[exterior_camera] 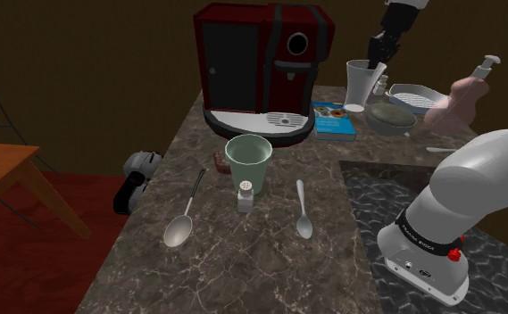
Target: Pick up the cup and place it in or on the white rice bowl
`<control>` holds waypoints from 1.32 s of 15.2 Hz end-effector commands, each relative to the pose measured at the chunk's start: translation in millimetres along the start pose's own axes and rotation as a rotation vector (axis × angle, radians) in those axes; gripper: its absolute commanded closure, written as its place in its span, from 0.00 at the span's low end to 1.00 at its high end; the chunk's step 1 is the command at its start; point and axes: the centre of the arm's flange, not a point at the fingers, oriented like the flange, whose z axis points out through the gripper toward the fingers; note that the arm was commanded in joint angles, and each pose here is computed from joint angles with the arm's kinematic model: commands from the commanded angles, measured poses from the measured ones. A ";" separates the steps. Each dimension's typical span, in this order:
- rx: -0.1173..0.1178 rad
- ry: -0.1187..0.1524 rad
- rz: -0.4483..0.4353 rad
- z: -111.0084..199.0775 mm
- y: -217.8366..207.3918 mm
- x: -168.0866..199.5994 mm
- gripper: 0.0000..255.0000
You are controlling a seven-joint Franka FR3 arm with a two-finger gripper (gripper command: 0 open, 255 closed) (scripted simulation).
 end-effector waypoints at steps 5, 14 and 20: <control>0.000 0.000 0.000 -33.6 57.0 -7.0 1.00; 0.000 0.000 0.000 -86.6 162.6 -19.3 1.00; 0.000 0.000 0.000 -121.1 231.4 -27.3 1.00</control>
